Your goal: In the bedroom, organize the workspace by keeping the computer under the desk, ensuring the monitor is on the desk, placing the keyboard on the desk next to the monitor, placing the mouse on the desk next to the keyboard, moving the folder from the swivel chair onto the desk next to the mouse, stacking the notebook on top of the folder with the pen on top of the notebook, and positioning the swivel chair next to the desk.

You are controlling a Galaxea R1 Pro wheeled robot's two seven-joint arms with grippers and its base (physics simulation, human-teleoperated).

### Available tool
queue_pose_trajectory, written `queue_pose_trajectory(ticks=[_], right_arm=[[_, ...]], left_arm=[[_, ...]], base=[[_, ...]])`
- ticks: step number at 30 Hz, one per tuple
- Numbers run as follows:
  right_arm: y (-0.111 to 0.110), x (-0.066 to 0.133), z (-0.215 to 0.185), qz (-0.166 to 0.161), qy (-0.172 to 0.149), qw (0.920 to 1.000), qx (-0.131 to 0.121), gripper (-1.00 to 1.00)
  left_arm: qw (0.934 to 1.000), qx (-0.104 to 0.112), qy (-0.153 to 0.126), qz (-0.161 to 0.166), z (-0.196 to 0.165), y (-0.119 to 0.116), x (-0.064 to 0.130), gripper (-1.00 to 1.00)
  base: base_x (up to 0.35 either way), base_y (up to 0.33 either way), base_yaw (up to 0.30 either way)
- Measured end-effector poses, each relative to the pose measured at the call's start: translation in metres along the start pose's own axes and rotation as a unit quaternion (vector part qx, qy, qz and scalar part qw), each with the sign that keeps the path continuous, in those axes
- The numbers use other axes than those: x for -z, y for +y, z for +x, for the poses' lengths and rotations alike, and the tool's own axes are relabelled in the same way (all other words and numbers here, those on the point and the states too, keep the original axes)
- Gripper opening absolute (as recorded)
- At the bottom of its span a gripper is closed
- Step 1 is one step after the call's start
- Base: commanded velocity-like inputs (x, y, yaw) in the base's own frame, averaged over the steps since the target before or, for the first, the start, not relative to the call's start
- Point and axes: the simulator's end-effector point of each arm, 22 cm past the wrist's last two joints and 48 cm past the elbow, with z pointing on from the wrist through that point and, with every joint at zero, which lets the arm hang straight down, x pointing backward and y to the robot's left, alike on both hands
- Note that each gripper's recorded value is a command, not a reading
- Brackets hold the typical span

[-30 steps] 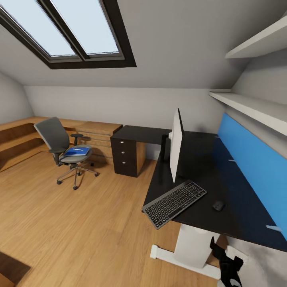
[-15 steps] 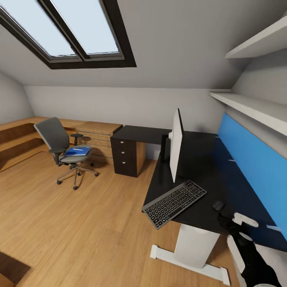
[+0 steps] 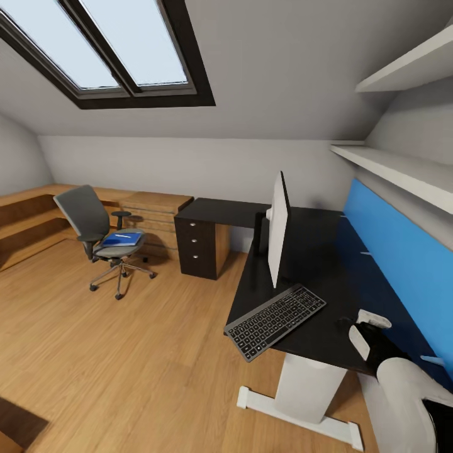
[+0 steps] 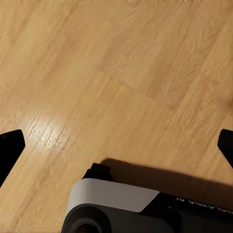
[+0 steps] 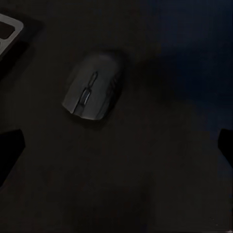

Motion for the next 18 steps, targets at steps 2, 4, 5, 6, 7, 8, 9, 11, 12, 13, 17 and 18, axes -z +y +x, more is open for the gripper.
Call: queue_pose_trajectory(ticks=[2, 4, 5, 6, 7, 8, 9, 11, 12, 13, 17, 18], right_arm=[[0.000, -0.002, -0.011, 0.003, -0.022, 0.9997, 0.013, 1.00], [0.000, -0.002, -0.014, 0.004, -0.028, 0.9995, 0.016, 1.00], [0.001, -0.002, -0.015, 0.003, -0.030, 0.9994, 0.019, 1.00], [0.001, -0.002, -0.015, 0.003, -0.030, 0.9993, 0.020, 1.00], [0.001, -0.002, -0.016, 0.003, -0.031, 0.9992, 0.022, 1.00], [0.001, -0.002, -0.015, 0.004, -0.032, 0.9992, 0.026, 1.00], [0.000, -0.002, -0.015, 0.004, -0.032, 0.9991, 0.027, 1.00], [0.000, -0.002, -0.015, 0.005, -0.032, 0.9991, 0.028, 1.00], [0.000, -0.002, -0.015, 0.005, -0.032, 0.9991, 0.029, 1.00], [-0.001, -0.002, -0.015, 0.005, -0.032, 0.9990, 0.030, 1.00], [-0.002, -0.003, -0.014, 0.006, -0.030, 0.9991, 0.031, 1.00], [-0.002, -0.003, -0.013, 0.007, -0.030, 0.9991, 0.031, 1.00]], left_arm=[[1.0000, 0.002, -0.007, 0.000, -0.004, 0.000, 0.000, 1.00], [0.9997, 0.006, -0.025, 0.000, -0.011, 0.001, 0.000, 1.00], [0.9993, 0.009, -0.037, -0.002, -0.017, 0.004, 0.000, 1.00], [0.9991, 0.009, -0.040, -0.003, -0.019, 0.005, 0.000, 1.00], [0.9989, 0.009, -0.045, -0.006, -0.021, 0.009, 0.000, 1.00], [0.9987, 0.008, -0.049, -0.010, -0.024, 0.016, -0.001, 1.00], [0.9986, 0.008, -0.051, -0.012, -0.025, 0.019, -0.002, 1.00], [0.9985, 0.007, -0.052, -0.013, -0.026, 0.020, -0.002, 1.00], [0.9986, 0.007, -0.052, -0.013, -0.025, 0.021, -0.002, 1.00], [0.9986, 0.006, -0.052, -0.012, -0.025, 0.021, -0.002, 1.00], [0.9986, 0.003, -0.052, -0.011, -0.025, 0.020, -0.002, 1.00], [0.9986, 0.003, -0.052, -0.011, -0.025, 0.020, -0.002, 1.00]], base=[[0.164, 0.000, 0.000], [0.269, 0.000, 0.000], [0.291, 0.000, 0.000], [0.300, 0.000, 0.000], [0.308, 0.000, 0.000], [0.310, -0.008, 0.000], [0.311, -0.023, 0.000], [0.313, -0.059, 0.000], [0.314, -0.092, 0.000], [0.315, -0.112, 0.000], [0.313, -0.120, 0.000], [0.313, -0.125, 0.000]])
